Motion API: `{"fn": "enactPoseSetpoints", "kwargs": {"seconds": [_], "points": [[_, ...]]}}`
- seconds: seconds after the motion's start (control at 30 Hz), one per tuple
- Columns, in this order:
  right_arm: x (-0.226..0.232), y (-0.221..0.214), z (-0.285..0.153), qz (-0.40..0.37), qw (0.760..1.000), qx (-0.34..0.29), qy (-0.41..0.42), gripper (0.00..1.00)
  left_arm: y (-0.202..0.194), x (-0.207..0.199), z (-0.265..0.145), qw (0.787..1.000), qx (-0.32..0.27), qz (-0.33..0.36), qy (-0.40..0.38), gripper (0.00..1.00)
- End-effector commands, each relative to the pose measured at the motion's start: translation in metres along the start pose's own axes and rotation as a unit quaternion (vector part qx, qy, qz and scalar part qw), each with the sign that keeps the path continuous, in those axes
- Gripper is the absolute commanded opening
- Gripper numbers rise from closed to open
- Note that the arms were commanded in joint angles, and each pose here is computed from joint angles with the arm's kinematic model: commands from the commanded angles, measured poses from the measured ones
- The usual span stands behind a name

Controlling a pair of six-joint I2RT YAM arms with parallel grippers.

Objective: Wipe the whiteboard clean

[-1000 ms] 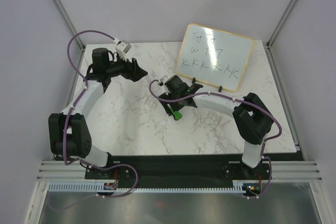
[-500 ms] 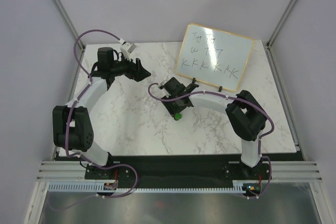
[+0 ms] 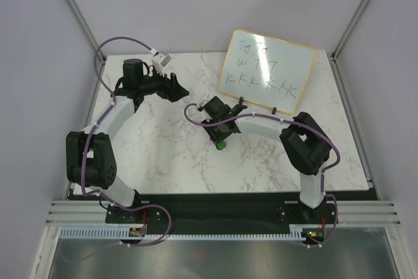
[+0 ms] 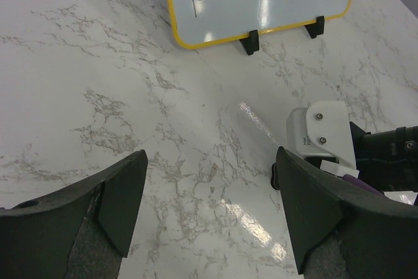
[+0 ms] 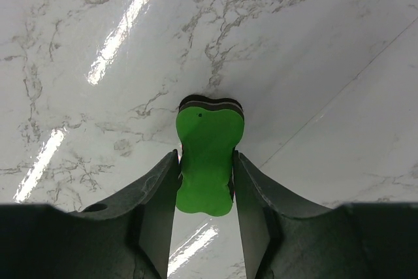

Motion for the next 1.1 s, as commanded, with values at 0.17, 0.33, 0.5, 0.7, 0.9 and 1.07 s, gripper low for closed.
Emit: {"fn": "enactPoseSetpoints", "kwargs": {"seconds": [0.17, 0.33, 0.5, 0.7, 0.9, 1.07], "points": [[-0.004, -0.002, 0.008, 0.004, 1.000, 0.007, -0.001, 0.47, 0.018, -0.006, -0.005, 1.000, -0.022, 0.021, -0.009, 0.85], [-0.004, -0.001, 0.006, 0.004, 1.000, 0.003, 0.001, 0.39, 0.019, -0.008, -0.005, 0.999, -0.022, 0.027, -0.013, 0.84], [-0.004, -0.001, 0.004, -0.002, 1.000, 0.002, 0.004, 0.19, 0.018, -0.008, -0.003, 0.999, -0.020, 0.025, -0.013, 0.84], [-0.015, 0.007, -0.012, -0.001, 1.000, -0.026, -0.001, 0.00, 0.024, -0.001, 0.010, 1.000, -0.016, 0.015, -0.006, 0.81], [-0.053, 0.033, -0.060, 0.023, 0.990, -0.129, -0.047, 0.00, 0.042, 0.006, 0.048, 1.000, -0.010, 0.013, -0.010, 0.78], [-0.107, 0.062, -0.112, 0.083, 0.966, -0.230, -0.085, 0.00, 0.053, 0.019, 0.109, 1.000, -0.005, 0.003, -0.021, 0.79]]}}
Point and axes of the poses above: each gripper's point midway between its finger pads, its own z axis out along the fingers, its own x axis along the line the jaws close on, y = z × x, the point moved 9 cm from there along -z, back along the fingers, and after that the axes turned 15 degrees about z, right-handed, at the moved point
